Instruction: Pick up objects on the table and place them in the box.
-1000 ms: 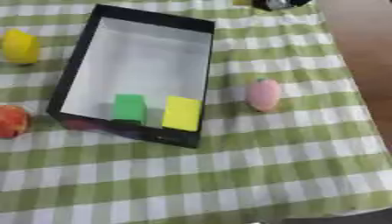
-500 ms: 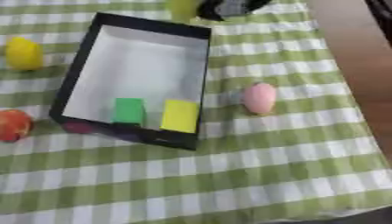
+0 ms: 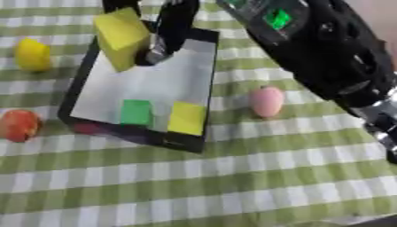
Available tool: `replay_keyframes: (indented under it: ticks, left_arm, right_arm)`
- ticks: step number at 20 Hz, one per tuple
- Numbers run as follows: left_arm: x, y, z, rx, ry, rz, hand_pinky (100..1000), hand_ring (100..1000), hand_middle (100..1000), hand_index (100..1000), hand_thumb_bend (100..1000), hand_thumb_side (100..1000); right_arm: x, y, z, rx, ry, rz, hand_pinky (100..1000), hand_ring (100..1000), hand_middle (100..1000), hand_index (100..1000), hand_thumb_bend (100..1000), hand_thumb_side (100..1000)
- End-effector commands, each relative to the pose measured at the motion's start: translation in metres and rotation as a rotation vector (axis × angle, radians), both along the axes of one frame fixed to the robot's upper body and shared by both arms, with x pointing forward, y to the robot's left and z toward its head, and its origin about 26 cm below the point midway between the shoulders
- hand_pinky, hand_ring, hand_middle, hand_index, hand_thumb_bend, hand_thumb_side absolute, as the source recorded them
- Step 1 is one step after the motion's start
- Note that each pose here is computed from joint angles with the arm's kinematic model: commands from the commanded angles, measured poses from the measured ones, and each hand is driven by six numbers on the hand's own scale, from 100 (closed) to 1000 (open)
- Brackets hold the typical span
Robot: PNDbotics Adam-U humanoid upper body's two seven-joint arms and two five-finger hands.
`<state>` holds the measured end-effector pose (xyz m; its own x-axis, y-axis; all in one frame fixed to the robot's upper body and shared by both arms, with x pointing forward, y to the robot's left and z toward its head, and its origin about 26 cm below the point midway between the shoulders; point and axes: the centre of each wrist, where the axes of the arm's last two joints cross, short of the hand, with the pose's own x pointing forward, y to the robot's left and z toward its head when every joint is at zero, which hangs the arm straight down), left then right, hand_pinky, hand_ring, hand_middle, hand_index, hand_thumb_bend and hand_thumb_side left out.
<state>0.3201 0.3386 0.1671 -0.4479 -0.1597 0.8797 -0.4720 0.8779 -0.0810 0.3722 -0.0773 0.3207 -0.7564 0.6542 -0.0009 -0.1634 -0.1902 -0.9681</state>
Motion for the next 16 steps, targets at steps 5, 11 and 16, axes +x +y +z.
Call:
replay_keyframes:
  ticks: [5,11,16]
  left_arm:
    - [0.000,0.002,0.013,0.029,-0.032,-0.004,762,733,733,879,833,648]
    - [0.001,0.001,0.014,0.030,-0.035,-0.006,761,733,732,879,834,647]
    - [0.001,0.001,0.015,0.029,-0.038,-0.005,760,732,731,879,839,646]
  right_arm:
    - [0.035,0.009,-0.034,-0.009,0.003,-0.066,782,623,381,505,353,100]
    - [0.048,0.009,-0.050,-0.030,-0.005,-0.083,782,625,387,511,360,100]
    - [0.049,0.009,-0.054,-0.089,0.003,-0.043,936,919,806,878,604,181]
